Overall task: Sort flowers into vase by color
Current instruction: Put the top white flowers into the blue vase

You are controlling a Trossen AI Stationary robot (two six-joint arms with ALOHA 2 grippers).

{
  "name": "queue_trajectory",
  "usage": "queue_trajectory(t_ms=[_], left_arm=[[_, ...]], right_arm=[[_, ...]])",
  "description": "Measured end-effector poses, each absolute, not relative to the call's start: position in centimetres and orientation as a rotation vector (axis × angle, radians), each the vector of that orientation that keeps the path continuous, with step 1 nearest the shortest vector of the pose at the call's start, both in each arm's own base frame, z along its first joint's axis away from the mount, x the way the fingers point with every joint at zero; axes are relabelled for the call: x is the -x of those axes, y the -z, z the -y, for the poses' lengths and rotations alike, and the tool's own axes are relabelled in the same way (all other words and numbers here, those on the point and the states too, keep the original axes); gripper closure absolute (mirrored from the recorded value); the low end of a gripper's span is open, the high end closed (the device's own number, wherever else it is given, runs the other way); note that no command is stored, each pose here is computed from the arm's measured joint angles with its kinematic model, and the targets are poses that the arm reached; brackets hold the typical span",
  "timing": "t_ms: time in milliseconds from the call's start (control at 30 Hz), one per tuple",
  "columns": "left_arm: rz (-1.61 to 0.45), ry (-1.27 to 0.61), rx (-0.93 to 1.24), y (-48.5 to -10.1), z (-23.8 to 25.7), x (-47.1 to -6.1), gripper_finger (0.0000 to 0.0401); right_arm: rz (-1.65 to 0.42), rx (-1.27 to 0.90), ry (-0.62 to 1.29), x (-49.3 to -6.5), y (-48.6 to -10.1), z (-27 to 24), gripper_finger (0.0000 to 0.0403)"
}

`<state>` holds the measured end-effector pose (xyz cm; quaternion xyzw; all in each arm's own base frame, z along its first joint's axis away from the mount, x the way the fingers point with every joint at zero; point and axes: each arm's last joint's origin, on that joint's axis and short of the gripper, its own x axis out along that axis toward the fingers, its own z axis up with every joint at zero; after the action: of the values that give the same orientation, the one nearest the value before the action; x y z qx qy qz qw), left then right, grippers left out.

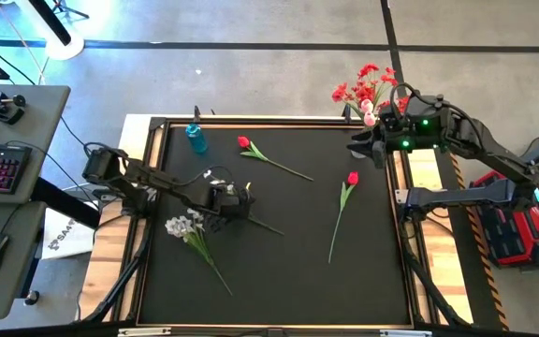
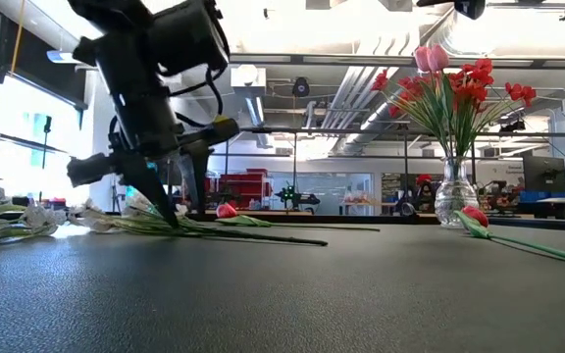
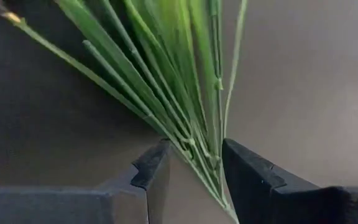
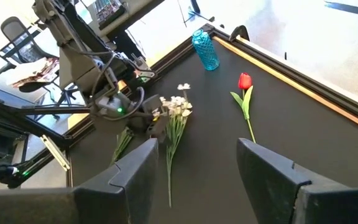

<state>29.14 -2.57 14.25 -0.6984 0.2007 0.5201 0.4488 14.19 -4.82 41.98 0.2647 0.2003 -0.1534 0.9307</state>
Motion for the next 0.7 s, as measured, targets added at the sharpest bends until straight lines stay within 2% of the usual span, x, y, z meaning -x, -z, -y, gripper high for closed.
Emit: queue_trajectory(t_ms=[267,533,700], left_arm=[[-0.515,-1.347,1.7,-13.5,1.2,-29.2,0.027],[-0.624,-1.359,1.664,-12.2,0.9,-29.3,0.0271],[-0.65,-1.349,1.629,-12.1,1.4,-29.2,0.0302]], right_arm=[[-0.419,-0.533,0.271,-14.2,-42.0,4.7,0.0198],[-0.426,-0.502,0.262,-14.2,-42.0,4.7,0.0198],[-0.426,-0.499,0.262,-14.2,-42.0,4.7,0.0198]])
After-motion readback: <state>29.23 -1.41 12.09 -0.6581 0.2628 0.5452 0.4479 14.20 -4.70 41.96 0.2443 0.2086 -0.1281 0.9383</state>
